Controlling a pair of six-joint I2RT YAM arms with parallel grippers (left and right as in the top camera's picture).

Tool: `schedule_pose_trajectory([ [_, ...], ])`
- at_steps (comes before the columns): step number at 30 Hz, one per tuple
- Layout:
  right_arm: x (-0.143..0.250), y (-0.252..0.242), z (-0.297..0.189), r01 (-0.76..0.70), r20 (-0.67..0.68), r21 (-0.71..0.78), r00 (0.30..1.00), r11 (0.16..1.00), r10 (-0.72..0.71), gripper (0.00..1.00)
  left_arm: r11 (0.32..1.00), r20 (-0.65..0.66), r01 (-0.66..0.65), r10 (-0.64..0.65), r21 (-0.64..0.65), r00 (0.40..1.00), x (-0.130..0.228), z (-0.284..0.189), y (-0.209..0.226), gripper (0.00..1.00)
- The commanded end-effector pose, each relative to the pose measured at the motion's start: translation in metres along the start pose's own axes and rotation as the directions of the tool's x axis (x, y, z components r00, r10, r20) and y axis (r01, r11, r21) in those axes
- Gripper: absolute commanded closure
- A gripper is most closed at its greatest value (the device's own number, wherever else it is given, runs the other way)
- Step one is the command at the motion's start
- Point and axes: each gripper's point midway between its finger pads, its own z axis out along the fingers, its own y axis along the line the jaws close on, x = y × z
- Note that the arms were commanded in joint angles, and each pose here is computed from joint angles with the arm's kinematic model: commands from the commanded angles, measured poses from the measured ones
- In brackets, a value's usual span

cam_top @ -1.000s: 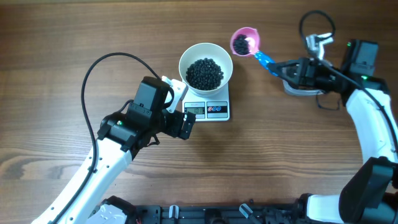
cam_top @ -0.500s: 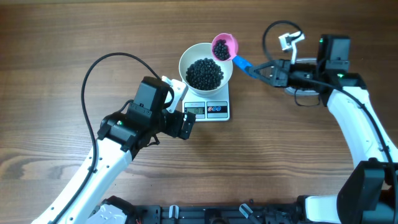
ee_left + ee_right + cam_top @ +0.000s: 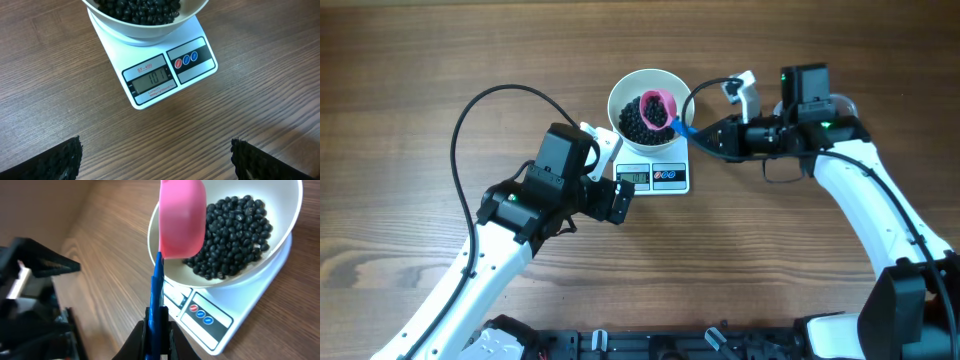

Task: Scoop item into bowl and weigh 150g on scale
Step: 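Carry the filled scoop left over the bowl with the right gripper, then tilt the scoop with the right gripper to pour beans into the bowl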

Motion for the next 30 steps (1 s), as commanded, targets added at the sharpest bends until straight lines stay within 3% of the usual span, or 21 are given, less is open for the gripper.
schedule_pose_trajectory([
  [1,0.003,-0.005,0.005,0.094,-0.022,0.056,0.995,0.994,-0.093,0.96,1.0,0.017,-0.003,0.003,-0.005,1.0,-0.007,-0.003,-0.001,0.0],
  [30,-0.028,-0.014,0.007,0.333,0.0,0.273,0.938,0.903,-0.346,0.96,1.0,0.017,-0.003,0.003,-0.005,1.0,-0.007,-0.003,-0.001,0.0],
])
